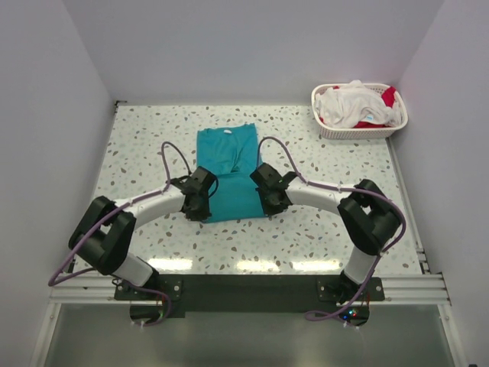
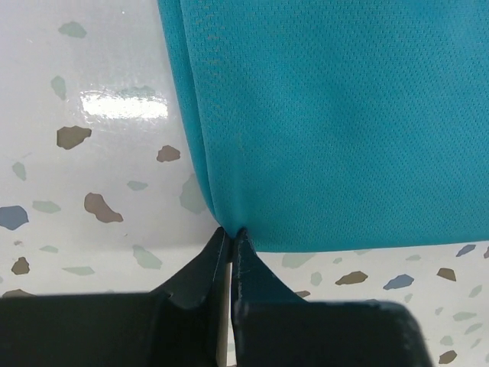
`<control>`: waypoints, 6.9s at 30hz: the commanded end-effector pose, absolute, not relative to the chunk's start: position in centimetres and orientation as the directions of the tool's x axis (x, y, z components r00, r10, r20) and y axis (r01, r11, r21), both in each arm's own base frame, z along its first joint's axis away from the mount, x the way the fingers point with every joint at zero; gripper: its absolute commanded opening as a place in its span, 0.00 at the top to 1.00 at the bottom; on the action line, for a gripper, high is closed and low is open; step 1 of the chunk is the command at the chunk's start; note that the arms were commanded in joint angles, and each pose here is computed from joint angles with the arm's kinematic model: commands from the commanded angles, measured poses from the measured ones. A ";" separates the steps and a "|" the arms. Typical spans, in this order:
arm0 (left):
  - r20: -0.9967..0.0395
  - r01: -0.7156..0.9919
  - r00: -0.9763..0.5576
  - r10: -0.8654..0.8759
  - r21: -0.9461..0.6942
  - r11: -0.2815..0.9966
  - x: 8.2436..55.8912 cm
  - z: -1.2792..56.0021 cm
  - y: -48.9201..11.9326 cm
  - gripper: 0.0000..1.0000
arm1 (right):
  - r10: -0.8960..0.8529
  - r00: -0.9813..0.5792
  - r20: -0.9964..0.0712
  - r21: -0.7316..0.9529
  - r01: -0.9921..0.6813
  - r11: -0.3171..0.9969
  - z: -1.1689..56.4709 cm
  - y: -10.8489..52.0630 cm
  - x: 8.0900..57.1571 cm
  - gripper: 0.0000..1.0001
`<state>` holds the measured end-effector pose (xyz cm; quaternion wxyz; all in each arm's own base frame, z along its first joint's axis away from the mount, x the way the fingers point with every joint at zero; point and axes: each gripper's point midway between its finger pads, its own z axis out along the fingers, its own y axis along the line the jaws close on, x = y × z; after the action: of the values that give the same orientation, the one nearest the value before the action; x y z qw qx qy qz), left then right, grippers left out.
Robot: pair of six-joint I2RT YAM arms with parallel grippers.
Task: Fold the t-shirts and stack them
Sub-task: Fold the tshirt
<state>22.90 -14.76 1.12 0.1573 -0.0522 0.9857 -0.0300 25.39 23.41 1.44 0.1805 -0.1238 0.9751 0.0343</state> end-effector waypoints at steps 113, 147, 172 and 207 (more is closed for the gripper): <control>-0.436 -0.050 -0.871 -0.225 -0.378 0.924 22.8 10.5 -15.7 1.00 | -0.418 -0.902 -0.105 0.135 -0.429 0.893 4.8 20.1 17.7 1.00; -0.573 0.081 -0.769 -0.282 -0.526 0.847 19.6 17.6 -15.2 1.00 | -0.465 -0.858 -0.219 0.611 -0.492 0.620 17.3 26.6 9.2 1.00; -0.631 0.099 -0.732 -0.256 -0.470 0.877 28.0 18.4 -18.0 1.00 | -0.290 -0.931 -0.219 0.584 -0.364 0.726 12.7 25.4 15.9 1.00; -0.662 0.070 -0.710 -0.238 -0.404 0.912 39.3 13.2 -20.5 0.57 | -0.010 -0.873 -0.488 0.363 -0.213 0.907 12.4 19.4 30.2 0.62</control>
<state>37.95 -21.25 8.04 0.3074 -0.0269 0.9311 -0.1945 27.68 19.70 8.23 0.1517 -0.0615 0.9619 0.2189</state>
